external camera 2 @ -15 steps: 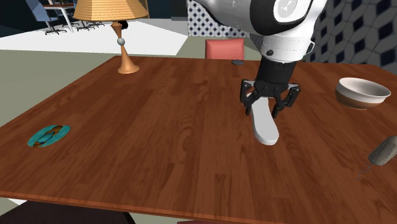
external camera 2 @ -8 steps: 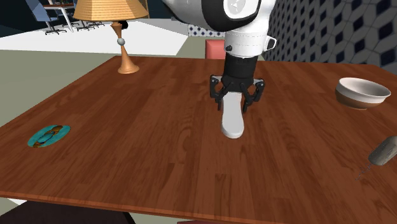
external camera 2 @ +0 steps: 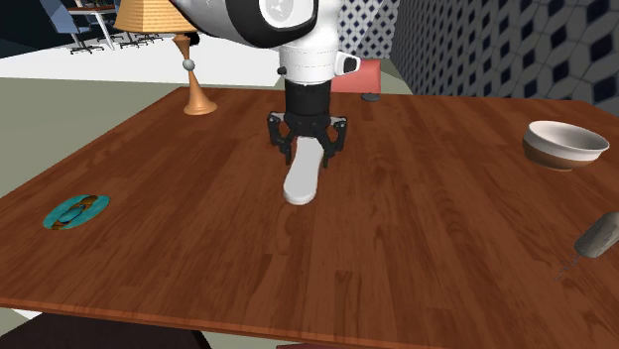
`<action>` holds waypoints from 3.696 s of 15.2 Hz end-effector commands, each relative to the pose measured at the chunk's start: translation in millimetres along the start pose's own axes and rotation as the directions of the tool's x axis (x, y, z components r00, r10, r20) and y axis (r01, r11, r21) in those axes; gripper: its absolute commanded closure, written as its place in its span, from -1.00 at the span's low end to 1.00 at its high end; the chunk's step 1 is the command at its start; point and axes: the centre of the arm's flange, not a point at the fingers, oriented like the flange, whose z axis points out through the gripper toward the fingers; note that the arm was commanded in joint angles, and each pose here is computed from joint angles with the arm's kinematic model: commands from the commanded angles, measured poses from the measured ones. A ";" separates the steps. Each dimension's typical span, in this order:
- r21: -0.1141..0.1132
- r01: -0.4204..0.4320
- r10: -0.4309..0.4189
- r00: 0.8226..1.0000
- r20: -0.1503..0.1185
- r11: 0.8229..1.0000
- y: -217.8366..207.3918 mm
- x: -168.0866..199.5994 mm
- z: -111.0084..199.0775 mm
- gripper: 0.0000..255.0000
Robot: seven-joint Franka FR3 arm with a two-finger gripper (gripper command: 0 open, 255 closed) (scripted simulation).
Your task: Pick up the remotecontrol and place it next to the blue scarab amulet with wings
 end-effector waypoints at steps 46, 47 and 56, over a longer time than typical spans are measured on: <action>0.000 -0.001 0.001 1.000 0.000 1.000 -439.7 49.2 75.7 1.00; 0.000 -0.001 0.001 1.000 0.000 1.000 -439.5 49.2 84.1 1.00; 0.000 -0.001 0.001 1.000 0.000 1.000 -439.5 49.1 84.1 -1.00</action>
